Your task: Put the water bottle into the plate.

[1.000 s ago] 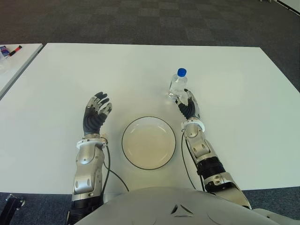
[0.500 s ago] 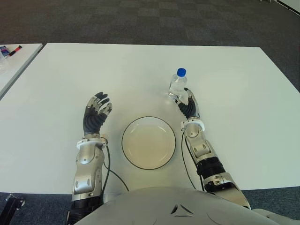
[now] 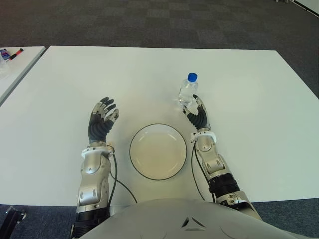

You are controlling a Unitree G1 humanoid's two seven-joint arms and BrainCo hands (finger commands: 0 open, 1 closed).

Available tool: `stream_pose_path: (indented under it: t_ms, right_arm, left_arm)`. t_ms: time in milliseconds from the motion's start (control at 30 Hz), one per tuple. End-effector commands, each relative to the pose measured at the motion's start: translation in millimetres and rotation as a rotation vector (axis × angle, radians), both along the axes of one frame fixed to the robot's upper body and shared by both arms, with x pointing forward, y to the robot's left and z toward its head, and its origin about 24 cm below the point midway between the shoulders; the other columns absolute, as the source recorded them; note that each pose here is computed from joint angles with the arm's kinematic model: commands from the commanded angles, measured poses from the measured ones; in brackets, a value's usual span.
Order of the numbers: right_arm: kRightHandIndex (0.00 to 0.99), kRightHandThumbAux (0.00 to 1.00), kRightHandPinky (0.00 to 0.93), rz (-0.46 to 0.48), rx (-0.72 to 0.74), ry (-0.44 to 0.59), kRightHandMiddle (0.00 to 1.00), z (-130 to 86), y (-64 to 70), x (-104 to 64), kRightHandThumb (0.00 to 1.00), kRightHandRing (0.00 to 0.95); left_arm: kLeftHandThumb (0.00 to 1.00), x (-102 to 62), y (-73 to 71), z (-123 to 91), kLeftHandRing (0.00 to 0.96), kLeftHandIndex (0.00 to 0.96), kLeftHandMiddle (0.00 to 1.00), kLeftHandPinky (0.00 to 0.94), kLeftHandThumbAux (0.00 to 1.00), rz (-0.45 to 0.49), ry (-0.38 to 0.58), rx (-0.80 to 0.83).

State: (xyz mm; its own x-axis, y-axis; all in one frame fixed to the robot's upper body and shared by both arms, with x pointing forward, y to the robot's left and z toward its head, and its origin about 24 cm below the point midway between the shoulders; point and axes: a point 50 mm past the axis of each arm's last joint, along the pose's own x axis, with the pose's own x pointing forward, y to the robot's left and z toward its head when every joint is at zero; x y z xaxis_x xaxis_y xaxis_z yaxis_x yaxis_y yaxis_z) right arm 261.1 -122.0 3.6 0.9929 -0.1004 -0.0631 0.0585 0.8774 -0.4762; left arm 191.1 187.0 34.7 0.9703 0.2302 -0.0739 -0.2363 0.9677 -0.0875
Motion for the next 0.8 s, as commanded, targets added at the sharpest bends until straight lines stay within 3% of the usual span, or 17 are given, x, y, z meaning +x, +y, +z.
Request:
stream_pose_path:
  t_ms: [33, 800]
  right_arm:
    - [0.0, 0.573, 0.0, 0.023, 0.01, -0.01, 0.0, -2.3, 0.7, -2.3, 0.0, 0.0]
    - [0.0, 0.585, 0.0, 0.045, 0.003, -0.037, 0.0, -5.0, 0.6, -3.6, 0.0, 0.0]
  left_arm:
    - [0.432, -1.1, -1.5, -5.4, 0.225, 0.178, 0.207, 0.266, 0.835, -0.015, 0.022, -0.015]
    - [0.471, -0.2, -0.3, -7.3, 0.231, 0.199, 0.214, 0.264, 0.81, -0.004, 0.024, 0.0]
